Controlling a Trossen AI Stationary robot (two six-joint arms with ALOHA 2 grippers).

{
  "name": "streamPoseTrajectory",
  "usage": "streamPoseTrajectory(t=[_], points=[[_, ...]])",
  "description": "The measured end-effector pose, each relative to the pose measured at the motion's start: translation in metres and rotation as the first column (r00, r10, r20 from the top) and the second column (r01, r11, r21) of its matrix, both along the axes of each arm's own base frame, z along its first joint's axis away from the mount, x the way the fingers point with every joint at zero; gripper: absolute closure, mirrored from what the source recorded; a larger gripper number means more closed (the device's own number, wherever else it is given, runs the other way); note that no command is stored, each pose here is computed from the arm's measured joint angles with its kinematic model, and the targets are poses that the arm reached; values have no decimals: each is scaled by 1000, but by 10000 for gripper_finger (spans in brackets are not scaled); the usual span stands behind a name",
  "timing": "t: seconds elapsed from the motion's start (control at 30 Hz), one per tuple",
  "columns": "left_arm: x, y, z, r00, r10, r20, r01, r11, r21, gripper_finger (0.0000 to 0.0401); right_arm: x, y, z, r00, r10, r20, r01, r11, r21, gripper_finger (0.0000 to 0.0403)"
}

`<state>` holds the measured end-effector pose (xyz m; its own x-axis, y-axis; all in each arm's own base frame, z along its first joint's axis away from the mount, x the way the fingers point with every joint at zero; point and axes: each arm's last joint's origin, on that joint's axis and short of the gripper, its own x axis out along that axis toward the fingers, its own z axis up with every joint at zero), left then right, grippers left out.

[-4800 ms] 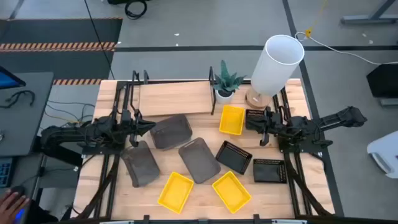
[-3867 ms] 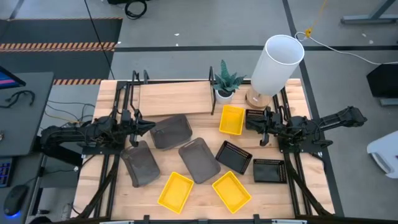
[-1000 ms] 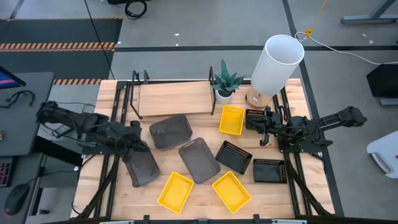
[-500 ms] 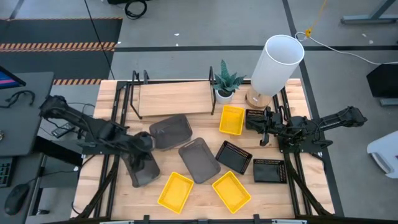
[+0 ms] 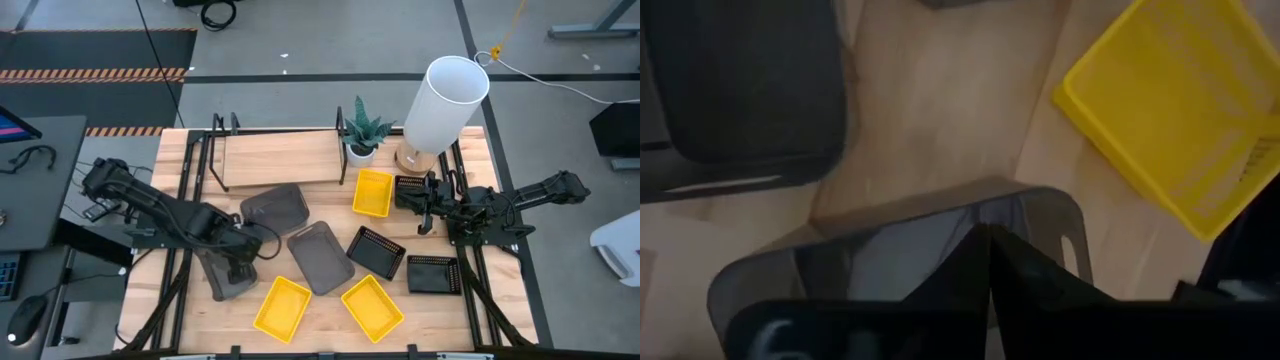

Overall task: Stack baskets on shelf by color
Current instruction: Stack the bottom left gray bin on the top gray bin

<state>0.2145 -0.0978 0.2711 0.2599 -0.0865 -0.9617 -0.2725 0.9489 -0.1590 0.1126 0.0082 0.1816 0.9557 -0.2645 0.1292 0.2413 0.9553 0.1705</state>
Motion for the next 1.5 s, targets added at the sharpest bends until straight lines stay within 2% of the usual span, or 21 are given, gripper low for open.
streamPoseTrajectory(t=[0.17, 0.27, 0.37, 0.5, 0.6, 0.7, 0.8, 0.87, 0.93, 1.0, 1.1, 1.3, 1.5], points=[[5, 4, -9, 996, -60, -70, 61, 998, 4, 374, 0, 0, 0, 1000, 0, 0, 0, 1000, 0, 384], [5, 9, -12, 987, -116, -110, 122, 991, 53, 372, 0, 0, 0, 1000, 0, 0, 0, 1000, 0, 384], [6, 6, -17, 970, -204, -132, 218, 970, 106, 359, 0, 0, 0, 1000, 0, 0, 0, 1000, 0, 384], [10, 4, -26, 939, -288, -189, 322, 928, 189, 319, 0, 0, 0, 1000, -1, 0, 1, 1000, 0, 384], [12, 3, -36, 882, -381, -278, 441, 875, 200, 287, 0, 0, 0, 1000, 0, 0, 0, 1000, 0, 384], [14, -2, -48, 788, -488, -376, 577, 798, 176, 268, 0, 0, 0, 1000, 0, 0, 0, 1000, 0, 384], [17, -6, -58, 687, -583, -434, 697, 697, 166, 263, 0, 0, 0, 1000, 0, -1, 0, 1000, 0, 384], [19, -9, -62, 645, -606, -466, 742, 643, 192, 265, 0, 0, 0, 1000, 0, 0, 0, 1000, 0, 384], [19, -11, -68, 617, -612, -495, 766, 612, 199, 270, 0, 0, 0, 1000, 0, 0, 0, 1000, 0, 384], [18, -14, -68, 616, -611, -497, 768, 608, 204, 275, 0, 0, 0, 1000, 0, 0, 0, 1000, 0, 384], [14, -17, -65, 628, -586, -512, 751, 629, 202, 282, 0, 0, 0, 1000, 0, 0, 0, 1000, 0, 384], [16, -23, -55, 641, -587, -495, 745, 631, 216, 284, 0, 0, 0, 1000, -1, 0, 1, 1000, 0, 384], [17, -22, -56, 591, -631, -502, 789, 581, 198, 284, 0, 0, 0, 1000, 0, 0, 0, 1000, 0, 384]])
